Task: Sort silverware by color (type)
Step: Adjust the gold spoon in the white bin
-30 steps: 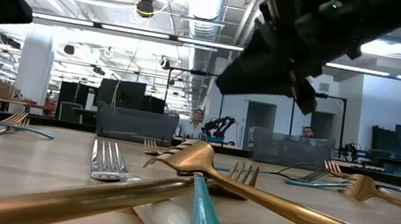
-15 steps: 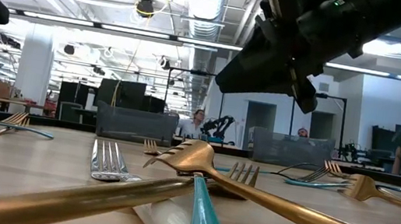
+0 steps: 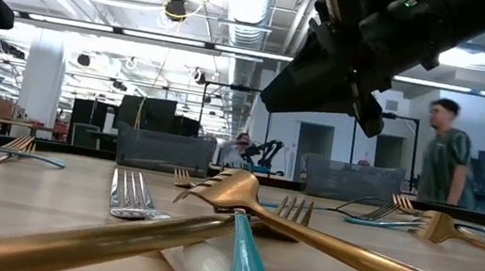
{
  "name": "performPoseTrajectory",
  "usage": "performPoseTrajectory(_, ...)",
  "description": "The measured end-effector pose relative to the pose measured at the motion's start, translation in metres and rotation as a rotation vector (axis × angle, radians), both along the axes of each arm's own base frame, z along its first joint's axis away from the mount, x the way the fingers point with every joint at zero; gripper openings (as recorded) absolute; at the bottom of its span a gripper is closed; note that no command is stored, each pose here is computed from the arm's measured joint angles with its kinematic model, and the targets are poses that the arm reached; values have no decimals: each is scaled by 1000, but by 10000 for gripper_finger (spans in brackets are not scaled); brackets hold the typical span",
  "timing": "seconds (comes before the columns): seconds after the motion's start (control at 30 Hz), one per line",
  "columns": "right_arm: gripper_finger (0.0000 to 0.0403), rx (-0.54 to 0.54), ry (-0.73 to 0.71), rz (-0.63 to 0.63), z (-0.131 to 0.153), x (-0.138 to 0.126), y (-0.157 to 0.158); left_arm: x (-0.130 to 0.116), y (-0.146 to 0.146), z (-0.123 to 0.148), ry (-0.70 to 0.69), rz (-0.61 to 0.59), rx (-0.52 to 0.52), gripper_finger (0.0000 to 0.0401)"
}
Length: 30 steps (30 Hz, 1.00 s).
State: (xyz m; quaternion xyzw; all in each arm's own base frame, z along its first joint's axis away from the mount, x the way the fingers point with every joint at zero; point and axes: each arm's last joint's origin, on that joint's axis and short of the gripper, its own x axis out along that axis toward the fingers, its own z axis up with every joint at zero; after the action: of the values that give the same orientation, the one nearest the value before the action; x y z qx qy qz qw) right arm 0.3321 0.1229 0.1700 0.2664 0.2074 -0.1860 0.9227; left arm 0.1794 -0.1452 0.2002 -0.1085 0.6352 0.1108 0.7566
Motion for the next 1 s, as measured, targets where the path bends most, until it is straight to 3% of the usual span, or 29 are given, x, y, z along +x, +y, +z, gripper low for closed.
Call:
performPoseTrajectory(0.1,82,0,0,0,0,0,0,0,0,0,4,-6,-1,5)
performPoseTrajectory(0.47,82,1,-2,0,0,0,0,1,-1,6,-7,-24,4,15)
performPoseTrajectory(0.77,82,2,-3,7,0,-1,2,7,-4,20,-70,-74,47,127)
performPoseTrajectory(1.0,82,-10,2,13,0,-1,2,11,-5,-7,47,-52,71,206)
